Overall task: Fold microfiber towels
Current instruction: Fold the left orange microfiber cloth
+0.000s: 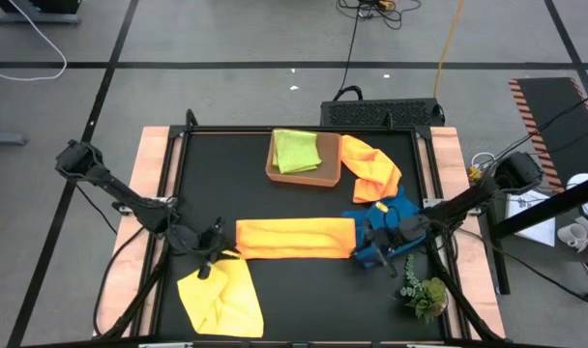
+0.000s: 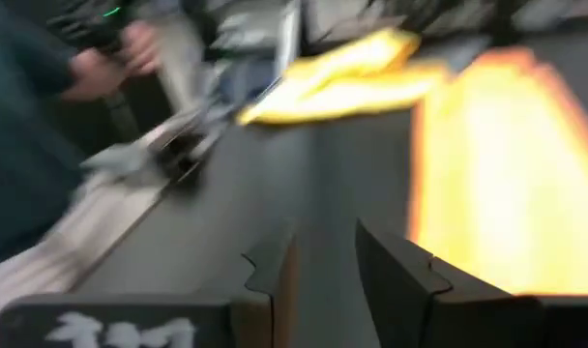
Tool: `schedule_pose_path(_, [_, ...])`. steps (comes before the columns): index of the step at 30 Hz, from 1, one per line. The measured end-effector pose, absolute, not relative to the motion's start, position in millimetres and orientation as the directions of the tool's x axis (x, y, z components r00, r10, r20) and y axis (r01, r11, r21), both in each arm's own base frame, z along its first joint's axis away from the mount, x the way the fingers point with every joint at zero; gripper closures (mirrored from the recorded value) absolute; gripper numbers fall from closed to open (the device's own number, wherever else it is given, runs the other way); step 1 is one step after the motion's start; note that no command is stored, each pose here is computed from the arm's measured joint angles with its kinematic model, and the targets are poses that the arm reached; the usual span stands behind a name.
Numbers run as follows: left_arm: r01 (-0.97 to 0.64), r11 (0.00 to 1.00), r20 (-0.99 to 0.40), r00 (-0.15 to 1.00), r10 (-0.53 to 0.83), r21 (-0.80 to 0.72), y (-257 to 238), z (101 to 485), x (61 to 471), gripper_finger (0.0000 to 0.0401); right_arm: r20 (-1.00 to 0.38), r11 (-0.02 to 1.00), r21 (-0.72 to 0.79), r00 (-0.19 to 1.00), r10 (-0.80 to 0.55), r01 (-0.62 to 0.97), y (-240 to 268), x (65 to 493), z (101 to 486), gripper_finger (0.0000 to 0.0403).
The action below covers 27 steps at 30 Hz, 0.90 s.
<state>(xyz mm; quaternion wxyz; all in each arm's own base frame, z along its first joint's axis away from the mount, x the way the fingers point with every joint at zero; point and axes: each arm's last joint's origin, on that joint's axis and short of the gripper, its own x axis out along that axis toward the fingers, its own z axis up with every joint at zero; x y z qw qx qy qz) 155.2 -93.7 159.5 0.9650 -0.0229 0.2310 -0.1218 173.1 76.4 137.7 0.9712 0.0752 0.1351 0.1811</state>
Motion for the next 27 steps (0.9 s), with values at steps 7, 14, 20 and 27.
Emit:
schedule_pose_path(7, [-0.146, 0.971, -0.395, 0.894, 0.211, 0.190, -70.7, 162.8, 155.1, 0.0377, -0.350, 0.998, 0.053, 0.935, 0.056, -0.039, 49.5, 174.9, 129.9, 0.0305])
schedule_pose_path(14, [-0.183, 0.978, -0.591, 0.779, 0.209, 0.105, -48.8, 135.3, 168.8, 0.0394, -0.477, 0.998, 0.063, 0.878, 0.045, -0.017, 41.6, 190.6, 116.5, 0.0305])
schedule_pose_path(20, [-0.050, 0.998, -0.637, 0.768, 0.069, 0.048, -52.9, 122.9, 179.7, 0.0383, -0.573, 0.990, 0.090, 0.807, 0.144, -0.112, 51.8, 216.1, 107.4, 0.0305])
schedule_pose_path(27, [0.051, 0.988, -0.674, 0.726, -0.137, -0.146, -68.3, 118.6, 176.7, 0.0396, -0.593, 0.967, 0.143, 0.765, 0.253, -0.210, 72.8, 224.1, 102.7, 0.0305])
